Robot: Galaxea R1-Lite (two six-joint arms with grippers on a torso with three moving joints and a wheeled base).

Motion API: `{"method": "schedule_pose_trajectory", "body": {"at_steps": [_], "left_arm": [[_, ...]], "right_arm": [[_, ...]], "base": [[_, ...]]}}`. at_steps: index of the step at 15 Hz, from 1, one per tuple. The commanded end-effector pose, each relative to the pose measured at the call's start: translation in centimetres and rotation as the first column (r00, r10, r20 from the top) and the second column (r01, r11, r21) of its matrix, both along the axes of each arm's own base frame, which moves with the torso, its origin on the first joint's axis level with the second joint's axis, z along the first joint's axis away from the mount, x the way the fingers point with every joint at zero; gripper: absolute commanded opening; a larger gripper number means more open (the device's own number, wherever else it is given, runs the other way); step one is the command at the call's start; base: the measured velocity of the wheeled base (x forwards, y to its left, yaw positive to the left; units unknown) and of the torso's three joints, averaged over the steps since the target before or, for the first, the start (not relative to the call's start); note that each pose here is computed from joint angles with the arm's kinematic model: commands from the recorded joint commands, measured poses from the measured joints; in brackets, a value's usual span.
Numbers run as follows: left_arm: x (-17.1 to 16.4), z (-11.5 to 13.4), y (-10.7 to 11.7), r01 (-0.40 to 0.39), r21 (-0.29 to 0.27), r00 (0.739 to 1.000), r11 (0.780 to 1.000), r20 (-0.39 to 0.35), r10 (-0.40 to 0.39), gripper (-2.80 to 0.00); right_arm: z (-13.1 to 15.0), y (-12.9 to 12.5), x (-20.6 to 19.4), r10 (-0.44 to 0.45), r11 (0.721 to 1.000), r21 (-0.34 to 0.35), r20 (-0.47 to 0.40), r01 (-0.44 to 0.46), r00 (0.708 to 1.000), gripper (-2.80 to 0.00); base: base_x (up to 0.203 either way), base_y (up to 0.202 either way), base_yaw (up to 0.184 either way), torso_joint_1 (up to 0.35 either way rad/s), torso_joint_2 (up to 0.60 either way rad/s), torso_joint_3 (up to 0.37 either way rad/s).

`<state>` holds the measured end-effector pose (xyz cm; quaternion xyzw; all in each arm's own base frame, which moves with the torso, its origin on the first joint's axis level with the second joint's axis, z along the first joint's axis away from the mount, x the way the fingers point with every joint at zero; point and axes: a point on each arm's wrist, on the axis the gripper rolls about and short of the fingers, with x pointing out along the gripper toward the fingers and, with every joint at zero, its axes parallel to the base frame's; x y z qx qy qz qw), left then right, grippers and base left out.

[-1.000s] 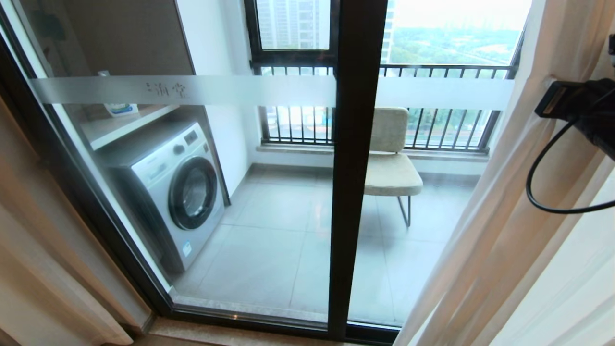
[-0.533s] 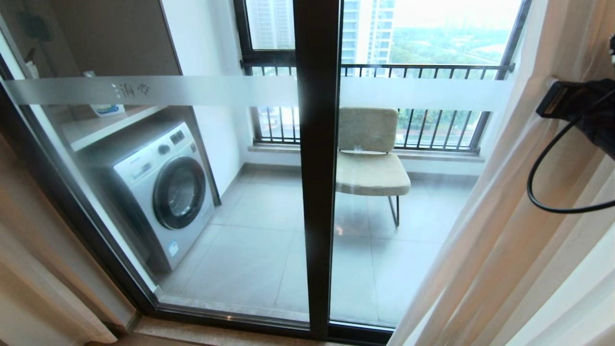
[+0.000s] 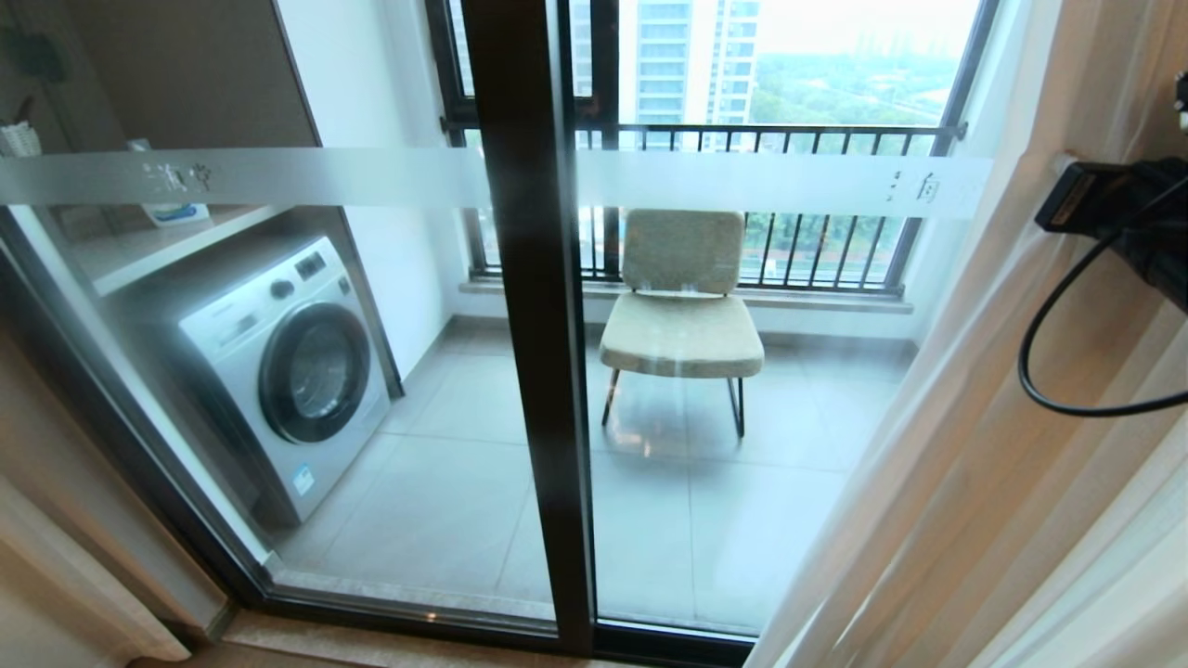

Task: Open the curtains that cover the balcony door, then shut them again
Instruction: Pull the inner curtains open on both sides

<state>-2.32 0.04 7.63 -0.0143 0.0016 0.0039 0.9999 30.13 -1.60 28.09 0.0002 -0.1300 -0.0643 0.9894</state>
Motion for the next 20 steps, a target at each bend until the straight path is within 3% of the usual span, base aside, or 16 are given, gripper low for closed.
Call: {"method": "schedule_pose_trajectory", "body": {"at_steps": [1,20], "left_arm": [[0.0,0.0,0.0,0.0,0.0,1.0,1.0,0.0,0.0,-2.8],[0.0,0.0,0.0,0.0,0.0,1.0,1.0,0.0,0.0,-2.8]], "right_arm": [[0.03,-0.02,-0.01,-0.001,1.0,0.0,0.004,0.001,1.0,-2.8],[-0.5,-0.19,-0.52,-0.008,1.0,-0.001,-0.015,0.008,1.0,-2.8]], "base": [[0.0,-0.192,-0.002,0.004,0.0,0.0],[0.0,-0.191,0.001,0.001,0.0,0.001]]}}
